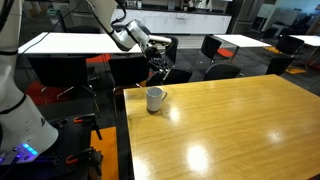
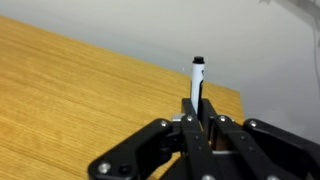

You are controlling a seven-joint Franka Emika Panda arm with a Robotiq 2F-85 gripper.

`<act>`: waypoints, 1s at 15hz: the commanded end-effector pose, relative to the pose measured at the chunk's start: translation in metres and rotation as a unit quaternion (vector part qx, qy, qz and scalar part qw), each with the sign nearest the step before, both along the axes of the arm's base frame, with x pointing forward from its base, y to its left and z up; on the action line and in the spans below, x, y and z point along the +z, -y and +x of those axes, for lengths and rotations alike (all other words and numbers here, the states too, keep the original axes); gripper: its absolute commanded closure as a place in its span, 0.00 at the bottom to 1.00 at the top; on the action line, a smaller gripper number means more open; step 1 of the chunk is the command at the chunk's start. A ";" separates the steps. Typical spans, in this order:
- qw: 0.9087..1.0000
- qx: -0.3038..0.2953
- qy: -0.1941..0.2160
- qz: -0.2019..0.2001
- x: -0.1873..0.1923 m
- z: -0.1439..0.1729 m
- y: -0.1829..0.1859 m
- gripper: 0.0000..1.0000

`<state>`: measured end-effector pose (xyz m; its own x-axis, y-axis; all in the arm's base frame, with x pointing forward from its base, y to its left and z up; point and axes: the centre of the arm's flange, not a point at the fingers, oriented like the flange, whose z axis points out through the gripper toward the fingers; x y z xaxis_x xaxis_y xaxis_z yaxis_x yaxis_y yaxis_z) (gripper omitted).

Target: Pick up the small brush from the table and put it in the mug cup.

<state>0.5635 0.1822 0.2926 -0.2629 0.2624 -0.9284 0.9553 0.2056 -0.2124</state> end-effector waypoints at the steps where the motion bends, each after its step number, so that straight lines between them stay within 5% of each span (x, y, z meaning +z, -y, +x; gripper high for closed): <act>1: 1.000 -0.013 0.005 0.001 -0.004 -0.007 -0.006 0.97; 15: 0.999 0.011 -0.031 -0.001 -0.037 -0.012 -0.024 0.97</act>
<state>0.5516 0.2023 0.2536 -0.3347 0.2495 -0.9087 0.9313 0.2343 -0.2787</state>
